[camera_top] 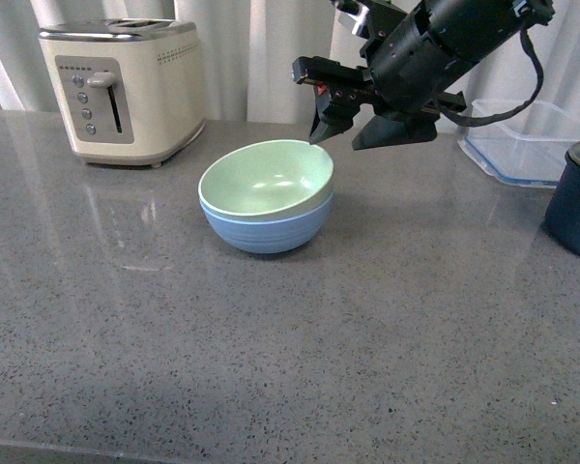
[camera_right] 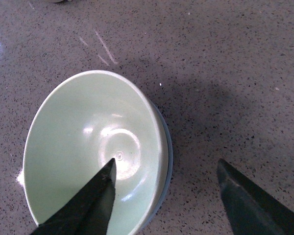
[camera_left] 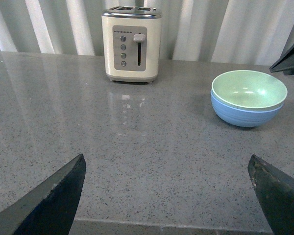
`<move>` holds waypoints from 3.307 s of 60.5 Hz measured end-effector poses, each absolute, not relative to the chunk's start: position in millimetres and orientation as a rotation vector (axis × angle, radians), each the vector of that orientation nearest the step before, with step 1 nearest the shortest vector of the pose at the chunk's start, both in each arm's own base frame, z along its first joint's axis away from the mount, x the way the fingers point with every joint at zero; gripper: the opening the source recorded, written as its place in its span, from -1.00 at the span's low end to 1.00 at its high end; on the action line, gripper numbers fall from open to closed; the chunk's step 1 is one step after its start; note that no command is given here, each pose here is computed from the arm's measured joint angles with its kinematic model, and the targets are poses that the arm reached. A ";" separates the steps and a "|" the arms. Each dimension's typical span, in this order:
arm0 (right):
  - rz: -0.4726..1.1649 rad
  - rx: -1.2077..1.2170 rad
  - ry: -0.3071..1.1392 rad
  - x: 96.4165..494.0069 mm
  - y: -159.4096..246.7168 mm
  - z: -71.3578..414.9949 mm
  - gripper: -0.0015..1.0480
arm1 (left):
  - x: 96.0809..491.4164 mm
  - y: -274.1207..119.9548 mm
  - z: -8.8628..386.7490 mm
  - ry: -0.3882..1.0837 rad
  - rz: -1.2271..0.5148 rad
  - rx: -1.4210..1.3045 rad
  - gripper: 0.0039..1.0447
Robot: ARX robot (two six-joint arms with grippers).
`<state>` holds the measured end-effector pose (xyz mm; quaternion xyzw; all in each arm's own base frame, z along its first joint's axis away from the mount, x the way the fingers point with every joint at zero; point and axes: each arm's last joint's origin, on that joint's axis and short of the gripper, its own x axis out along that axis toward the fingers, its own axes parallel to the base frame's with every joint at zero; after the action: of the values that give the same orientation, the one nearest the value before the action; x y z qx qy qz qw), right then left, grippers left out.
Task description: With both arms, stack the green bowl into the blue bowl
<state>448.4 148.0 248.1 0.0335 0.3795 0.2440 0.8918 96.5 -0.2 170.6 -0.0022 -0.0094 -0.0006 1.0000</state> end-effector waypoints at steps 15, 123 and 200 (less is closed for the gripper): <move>0.465 0.108 0.706 415.2 109.9 283.4 0.84 | 96.5 -0.2 170.6 -0.019 -0.002 -0.004 0.87; -0.001 0.002 0.007 133.6 -0.1 174.6 -0.98 | 96.5 -0.2 170.6 -0.019 -0.002 -0.004 0.87; 0.000 0.001 -0.002 97.7 -0.1 165.2 -0.78 | 96.5 -0.2 170.6 -0.020 -0.002 -0.004 0.87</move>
<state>97.7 -0.1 165.2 0.0003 -0.0010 0.0000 1.0000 96.5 -0.2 170.6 -0.0022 -0.0098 -0.0008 0.9999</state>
